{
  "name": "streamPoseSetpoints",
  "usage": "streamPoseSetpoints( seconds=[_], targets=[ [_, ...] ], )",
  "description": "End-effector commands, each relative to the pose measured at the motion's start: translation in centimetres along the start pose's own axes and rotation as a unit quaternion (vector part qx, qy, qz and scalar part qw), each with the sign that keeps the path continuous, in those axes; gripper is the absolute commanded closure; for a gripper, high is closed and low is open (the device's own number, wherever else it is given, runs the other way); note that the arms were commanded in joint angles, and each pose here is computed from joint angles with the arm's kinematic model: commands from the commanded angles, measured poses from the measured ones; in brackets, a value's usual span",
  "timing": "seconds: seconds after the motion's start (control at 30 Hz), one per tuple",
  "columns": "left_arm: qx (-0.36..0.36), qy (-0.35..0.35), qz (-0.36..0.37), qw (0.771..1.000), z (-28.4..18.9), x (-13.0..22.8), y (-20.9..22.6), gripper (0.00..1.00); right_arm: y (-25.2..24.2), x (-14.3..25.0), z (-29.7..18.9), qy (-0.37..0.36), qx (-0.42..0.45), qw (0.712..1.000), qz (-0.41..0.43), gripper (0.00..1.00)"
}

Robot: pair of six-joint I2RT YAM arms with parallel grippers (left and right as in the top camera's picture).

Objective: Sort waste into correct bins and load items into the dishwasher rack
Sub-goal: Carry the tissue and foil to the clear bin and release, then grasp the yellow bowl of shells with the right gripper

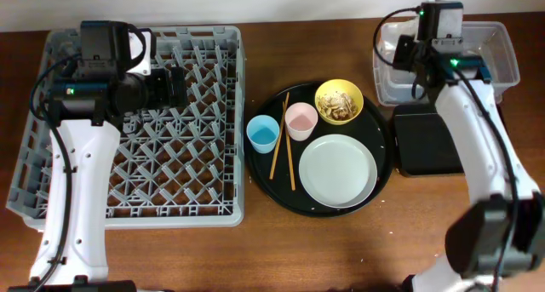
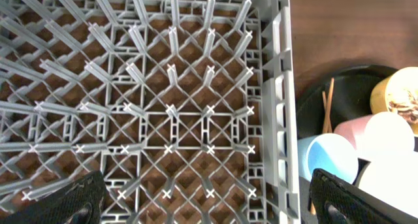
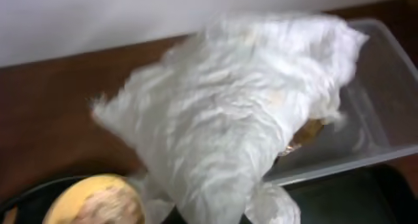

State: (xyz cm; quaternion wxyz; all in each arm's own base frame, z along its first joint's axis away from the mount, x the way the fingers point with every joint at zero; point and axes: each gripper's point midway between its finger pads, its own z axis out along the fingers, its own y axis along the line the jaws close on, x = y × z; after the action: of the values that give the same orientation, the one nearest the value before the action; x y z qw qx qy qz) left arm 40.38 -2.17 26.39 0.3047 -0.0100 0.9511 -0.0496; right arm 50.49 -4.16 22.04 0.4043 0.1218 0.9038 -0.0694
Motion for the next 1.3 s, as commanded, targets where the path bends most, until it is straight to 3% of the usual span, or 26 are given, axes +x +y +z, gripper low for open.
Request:
streamPoseSetpoints(
  seconds=[0.0,0.03,0.07,0.1,0.13,0.23,0.3,0.4,0.53,0.77,0.93,1.13,1.27],
  targets=[
    [0.004,-0.005,0.009,1.000,-0.2,-0.4,-0.2,0.01,-3.3,3.1,7.7,0.034,0.045,0.998,0.036,0.94],
    [0.004,-0.005,0.009,1.000,-0.2,-0.4,-0.2,0.01,-3.9,3.6,8.8,0.040,0.046,0.997,0.041,0.85],
    [0.004,-0.005,0.009,1.000,-0.2,-0.4,-0.2,0.01,-4.3,3.3,9.1,0.034,0.043,0.997,0.047,0.66],
    [0.004,-0.005,0.009,1.000,-0.2,-0.4,-0.2,0.01,-4.5,2.1,8.5,0.025,0.036,0.998,0.051,0.17],
    [0.004,-0.005,0.009,1.000,-0.2,-0.4,-0.2,0.01,-4.2,0.5,7.1,0.019,0.020,0.998,0.055,0.02],
    [0.004,-0.005,0.009,1.000,-0.2,-0.4,-0.2,0.01,-1.6,-4.9,-0.7,0.018,-0.071,0.996,0.057,0.01],
    [0.004,-0.005,0.009,1.000,-0.2,-0.4,-0.2,0.01,2.7,-5.0,-6.9,0.066,-0.206,0.975,0.052,0.04],
    [0.004,-0.005,0.009,1.000,-0.2,-0.4,-0.2,0.01,6.7,0.0,-8.6,0.161,-0.224,0.961,0.025,0.32],
    [0.004,-0.005,0.009,1.000,-0.2,-0.4,-0.2,0.01,9.7,5.8,-5.8,0.211,-0.077,0.974,0.017,0.34],
    [0.004,-0.005,0.009,1.000,-0.2,-0.4,-0.2,0.01,18.8,12.4,4.7,0.223,-0.107,0.968,-0.033,0.38],
    [0.004,-0.005,0.009,1.000,-0.2,-0.4,-0.2,0.01,19.5,16.3,7.6,0.258,-0.096,0.960,-0.048,0.50],
    [0.004,-0.005,0.009,1.000,-0.2,-0.4,-0.2,0.01,18.8,18.4,7.5,0.294,-0.077,0.951,-0.061,0.88],
    [0.004,-0.005,0.009,1.000,-0.2,-0.4,-0.2,0.01,17.5,19.4,7.0,0.320,-0.062,0.943,-0.070,0.96]
  ],
)
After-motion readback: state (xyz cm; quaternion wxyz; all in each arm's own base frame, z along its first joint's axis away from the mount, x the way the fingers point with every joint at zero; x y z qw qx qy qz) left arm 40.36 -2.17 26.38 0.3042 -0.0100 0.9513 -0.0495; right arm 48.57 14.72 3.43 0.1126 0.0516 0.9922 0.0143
